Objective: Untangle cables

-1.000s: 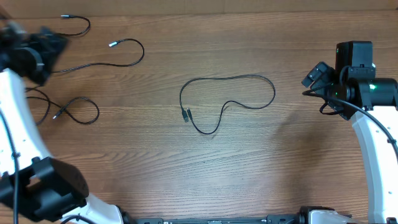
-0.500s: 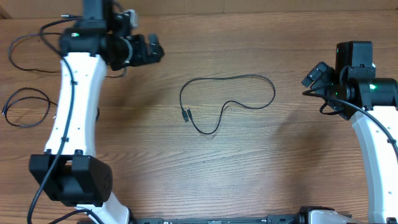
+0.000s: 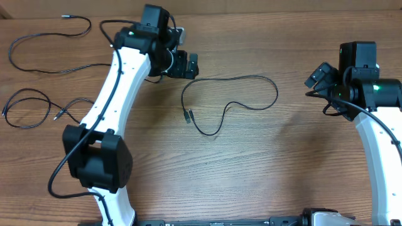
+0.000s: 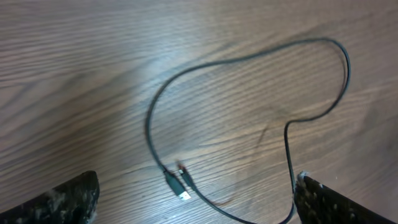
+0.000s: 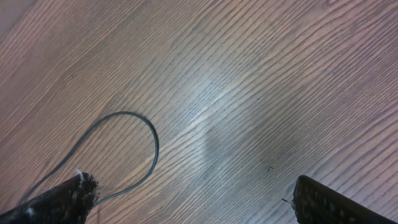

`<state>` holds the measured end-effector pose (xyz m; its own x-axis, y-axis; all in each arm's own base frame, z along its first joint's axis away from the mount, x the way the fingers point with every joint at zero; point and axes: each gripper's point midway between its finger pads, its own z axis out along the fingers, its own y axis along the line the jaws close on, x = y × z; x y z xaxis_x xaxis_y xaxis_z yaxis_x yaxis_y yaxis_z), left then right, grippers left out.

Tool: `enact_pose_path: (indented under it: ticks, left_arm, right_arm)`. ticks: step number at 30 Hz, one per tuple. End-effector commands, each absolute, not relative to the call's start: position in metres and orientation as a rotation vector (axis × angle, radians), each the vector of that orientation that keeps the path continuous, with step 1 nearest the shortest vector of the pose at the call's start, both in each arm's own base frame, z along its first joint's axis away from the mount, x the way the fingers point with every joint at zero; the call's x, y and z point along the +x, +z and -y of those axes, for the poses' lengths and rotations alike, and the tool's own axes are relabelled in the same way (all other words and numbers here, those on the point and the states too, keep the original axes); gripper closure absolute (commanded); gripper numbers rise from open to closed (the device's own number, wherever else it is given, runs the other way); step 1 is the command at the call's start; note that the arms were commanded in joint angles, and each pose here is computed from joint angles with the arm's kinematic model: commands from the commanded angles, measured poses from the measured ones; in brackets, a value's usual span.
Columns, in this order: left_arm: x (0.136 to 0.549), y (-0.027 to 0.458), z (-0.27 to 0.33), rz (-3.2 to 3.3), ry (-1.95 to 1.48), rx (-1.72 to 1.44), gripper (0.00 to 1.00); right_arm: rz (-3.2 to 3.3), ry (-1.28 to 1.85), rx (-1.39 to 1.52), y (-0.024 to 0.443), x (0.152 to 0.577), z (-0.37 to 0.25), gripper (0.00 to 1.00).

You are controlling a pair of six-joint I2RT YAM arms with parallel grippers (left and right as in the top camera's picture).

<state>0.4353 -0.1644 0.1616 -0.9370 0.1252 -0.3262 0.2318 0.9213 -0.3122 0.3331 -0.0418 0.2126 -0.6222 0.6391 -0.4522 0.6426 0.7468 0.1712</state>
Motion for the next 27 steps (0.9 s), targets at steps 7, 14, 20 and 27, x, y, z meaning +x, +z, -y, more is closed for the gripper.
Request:
enact_pose_path:
  ticks: [7, 14, 20, 27]
  left_arm:
    - [0.407, 0.129, 0.229, -2.827, -0.649, 0.55, 0.01]
    - [0.388, 0.122, 0.271, -2.747, -0.642, 0.837, 0.0]
    - [0.378, 0.099, 0.273, -2.807, -0.511, 0.905, 0.0]
    - [0.354, 0.062, 0.289, -2.916, -0.59, 0.957, 0.19]
  right_arm:
    - [-2.452, -0.014, 0.972, 0.212, 0.333, 0.043, 0.0]
    - [-2.452, -0.014, 0.972, 0.212, 0.333, 0.043, 0.0]
    - [-2.452, -0.014, 0.972, 0.212, 0.333, 0.043, 0.0]
    - [-2.452, -0.014, 0.972, 0.212, 0.333, 0.043, 0.0]
